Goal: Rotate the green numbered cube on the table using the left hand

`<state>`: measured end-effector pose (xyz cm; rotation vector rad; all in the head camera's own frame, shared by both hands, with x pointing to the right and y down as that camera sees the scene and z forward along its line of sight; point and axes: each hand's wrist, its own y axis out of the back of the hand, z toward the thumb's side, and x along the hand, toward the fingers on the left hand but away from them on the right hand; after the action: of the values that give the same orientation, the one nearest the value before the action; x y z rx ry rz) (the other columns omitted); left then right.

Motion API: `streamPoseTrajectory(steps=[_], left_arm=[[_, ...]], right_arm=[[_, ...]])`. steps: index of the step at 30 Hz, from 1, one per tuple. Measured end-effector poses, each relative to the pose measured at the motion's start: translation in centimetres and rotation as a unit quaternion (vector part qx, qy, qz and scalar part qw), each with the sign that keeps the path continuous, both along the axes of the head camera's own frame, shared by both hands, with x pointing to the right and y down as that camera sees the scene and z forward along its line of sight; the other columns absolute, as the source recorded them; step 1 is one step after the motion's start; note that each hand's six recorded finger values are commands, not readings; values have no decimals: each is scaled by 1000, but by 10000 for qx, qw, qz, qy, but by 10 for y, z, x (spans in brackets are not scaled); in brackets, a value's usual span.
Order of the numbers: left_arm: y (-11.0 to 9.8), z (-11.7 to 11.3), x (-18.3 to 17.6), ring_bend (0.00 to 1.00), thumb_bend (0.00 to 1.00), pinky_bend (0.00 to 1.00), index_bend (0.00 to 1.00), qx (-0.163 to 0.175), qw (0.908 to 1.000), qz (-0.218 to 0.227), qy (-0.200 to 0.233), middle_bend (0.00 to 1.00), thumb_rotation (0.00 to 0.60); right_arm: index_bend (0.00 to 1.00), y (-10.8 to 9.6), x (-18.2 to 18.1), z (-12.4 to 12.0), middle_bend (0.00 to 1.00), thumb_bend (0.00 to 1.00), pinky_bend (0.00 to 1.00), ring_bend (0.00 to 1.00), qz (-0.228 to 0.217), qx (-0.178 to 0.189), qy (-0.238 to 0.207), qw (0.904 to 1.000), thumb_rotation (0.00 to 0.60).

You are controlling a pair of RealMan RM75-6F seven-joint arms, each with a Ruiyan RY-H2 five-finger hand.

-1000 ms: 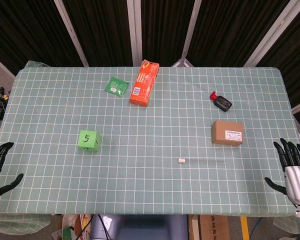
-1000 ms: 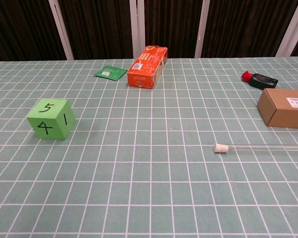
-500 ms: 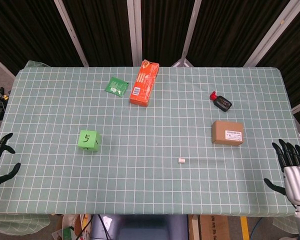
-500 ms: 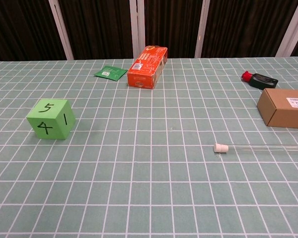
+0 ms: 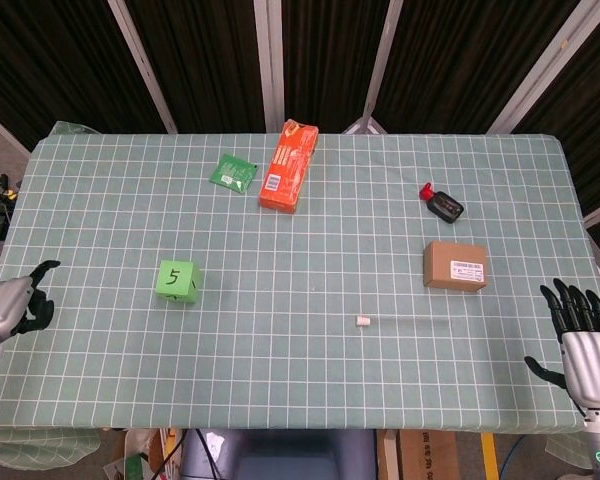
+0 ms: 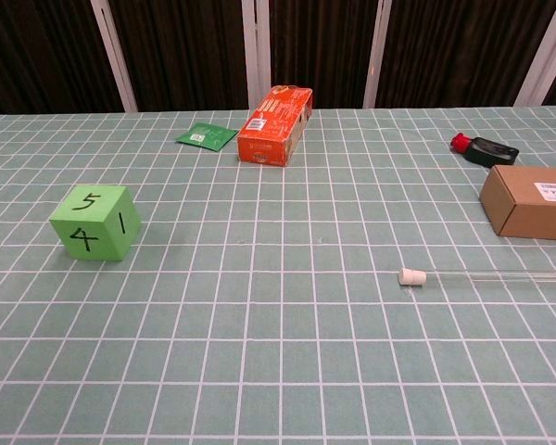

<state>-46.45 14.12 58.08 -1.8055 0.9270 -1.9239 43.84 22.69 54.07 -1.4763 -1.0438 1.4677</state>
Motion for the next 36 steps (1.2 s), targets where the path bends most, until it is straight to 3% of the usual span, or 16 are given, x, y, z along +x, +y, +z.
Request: streamPoseTrajectory(steps=[6, 13, 36], left_arm=[[-5, 18, 18, 543, 725, 689, 132, -470, 9989, -33, 38, 720, 600], [5, 53, 56, 543, 725, 689, 134, -829, 9961, 227, 183, 718, 600], [17, 81, 120, 543, 725, 689, 151, -725, 9941, 696, 416, 714, 600]], right_arm=[[65, 0, 1, 0, 0, 45, 0, 0, 50, 0, 10, 10000, 600], [65, -1, 2, 0, 0, 45, 0, 0, 128, -4, -12, 9999, 600], [65, -1, 3, 2, 0, 45, 0, 0, 214, -50, 16, 9998, 600]])
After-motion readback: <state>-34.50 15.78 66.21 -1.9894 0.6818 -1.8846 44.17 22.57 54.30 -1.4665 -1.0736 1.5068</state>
